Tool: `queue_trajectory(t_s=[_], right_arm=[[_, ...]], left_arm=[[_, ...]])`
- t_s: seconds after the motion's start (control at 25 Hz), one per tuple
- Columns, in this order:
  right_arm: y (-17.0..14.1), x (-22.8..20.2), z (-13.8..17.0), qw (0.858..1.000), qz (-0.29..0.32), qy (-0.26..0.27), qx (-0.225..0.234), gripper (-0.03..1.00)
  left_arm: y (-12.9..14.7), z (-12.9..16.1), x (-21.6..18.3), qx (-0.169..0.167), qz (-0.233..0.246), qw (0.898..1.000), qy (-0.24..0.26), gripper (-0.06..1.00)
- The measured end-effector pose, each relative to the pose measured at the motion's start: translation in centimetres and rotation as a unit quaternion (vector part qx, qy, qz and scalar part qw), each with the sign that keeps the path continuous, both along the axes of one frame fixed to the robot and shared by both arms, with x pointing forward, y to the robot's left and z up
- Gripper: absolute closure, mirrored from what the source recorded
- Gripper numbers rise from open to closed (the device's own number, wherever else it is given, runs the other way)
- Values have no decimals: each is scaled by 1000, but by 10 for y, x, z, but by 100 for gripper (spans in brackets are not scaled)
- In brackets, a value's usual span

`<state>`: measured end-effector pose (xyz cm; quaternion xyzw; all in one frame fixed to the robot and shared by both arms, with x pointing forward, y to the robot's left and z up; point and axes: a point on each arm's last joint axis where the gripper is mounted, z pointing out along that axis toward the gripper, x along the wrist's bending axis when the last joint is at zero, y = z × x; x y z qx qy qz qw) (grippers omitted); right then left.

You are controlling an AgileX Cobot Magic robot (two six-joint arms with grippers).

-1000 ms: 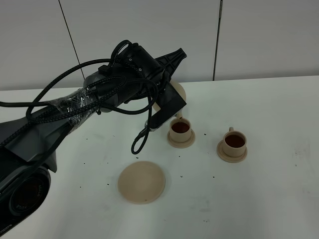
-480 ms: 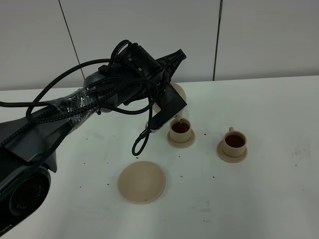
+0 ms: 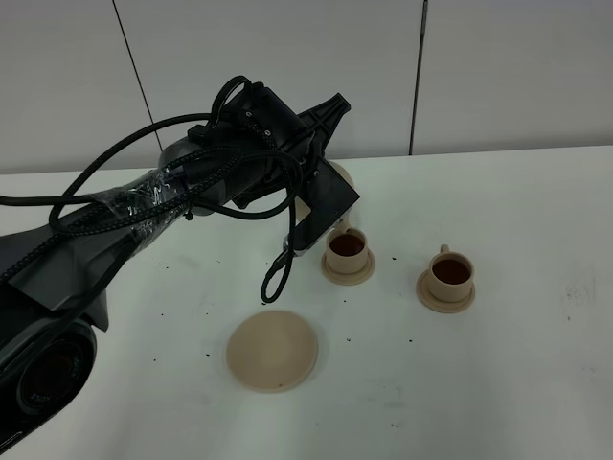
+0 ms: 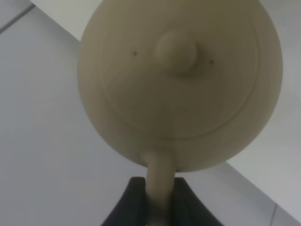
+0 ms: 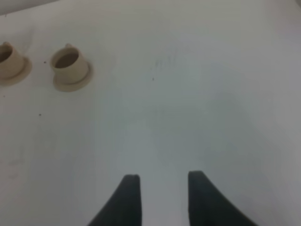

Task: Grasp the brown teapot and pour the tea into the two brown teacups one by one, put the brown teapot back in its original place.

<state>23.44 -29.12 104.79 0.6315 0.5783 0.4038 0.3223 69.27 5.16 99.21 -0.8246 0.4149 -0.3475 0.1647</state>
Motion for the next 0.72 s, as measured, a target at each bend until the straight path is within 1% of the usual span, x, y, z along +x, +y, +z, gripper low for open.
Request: queue_trajectory(t_s=[0.28,0.4,0.48,0.6,0.68,0.72], right_arm=[[0,0,0,1000,0,0,0,73],[0,0,0,1000,0,0,0,73],[0,0,0,1000,0,0,0,73],[0,0,0,1000,0,0,0,73],[0,0,0,1000,0,0,0,73],[0,0,0,1000,0,0,0,73]], left_arm=[[7,-1,1,-22,45,999,10,78],[9,2,1,-46,73,996,11,78],[12,6,0,-73,97,992,16,78],[20,19,-1,-126,138,982,26,78],[26,23,-2,-164,176,970,42,78],[28,24,-3,-184,200,961,53,78]])
